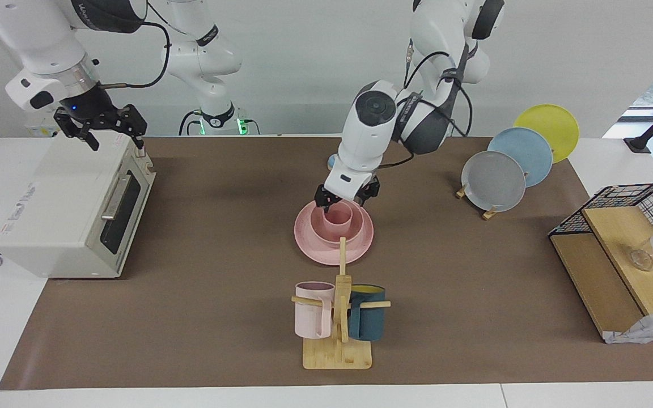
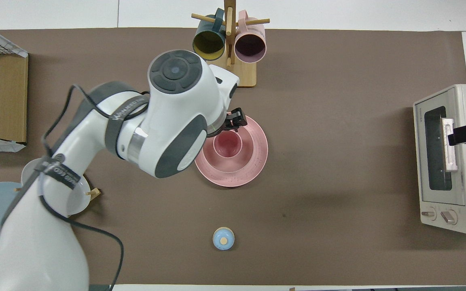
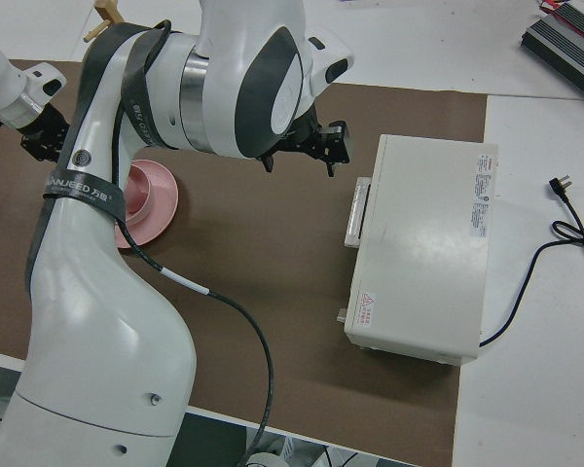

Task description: Organize tableware

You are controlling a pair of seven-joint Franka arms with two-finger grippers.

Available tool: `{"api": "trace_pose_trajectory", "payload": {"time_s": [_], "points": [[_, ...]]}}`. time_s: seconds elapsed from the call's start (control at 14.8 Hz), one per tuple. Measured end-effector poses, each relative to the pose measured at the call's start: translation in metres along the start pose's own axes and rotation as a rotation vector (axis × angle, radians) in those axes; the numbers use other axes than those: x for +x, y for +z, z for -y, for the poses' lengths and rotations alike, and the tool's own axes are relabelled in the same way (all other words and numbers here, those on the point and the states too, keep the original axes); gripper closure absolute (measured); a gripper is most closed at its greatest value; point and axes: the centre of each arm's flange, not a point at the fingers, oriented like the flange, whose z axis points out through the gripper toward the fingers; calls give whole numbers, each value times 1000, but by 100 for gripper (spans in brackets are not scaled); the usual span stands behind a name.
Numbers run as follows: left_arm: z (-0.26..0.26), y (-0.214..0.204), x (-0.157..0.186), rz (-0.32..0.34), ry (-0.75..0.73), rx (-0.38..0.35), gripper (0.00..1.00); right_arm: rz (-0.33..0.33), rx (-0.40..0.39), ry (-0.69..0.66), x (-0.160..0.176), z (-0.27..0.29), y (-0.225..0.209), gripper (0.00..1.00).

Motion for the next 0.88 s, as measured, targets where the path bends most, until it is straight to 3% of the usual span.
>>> {"api": "trace_pose_trajectory", "payload": {"time_s": [0.2,0.54,0.68,0.88], "points": [[58,-57,20,-16,14,5,0,1,-3,-21,1,11,-3,0],[225,-131,76,-5,120,17,0,2,-3,-28,0,15,-6,0],[278,-135,86,7,151,17,0,3,-3,-28,1,15,-5,0],[306,-125,82,23,164,21,0,5,-3,-28,0,15,-5,0]]}}
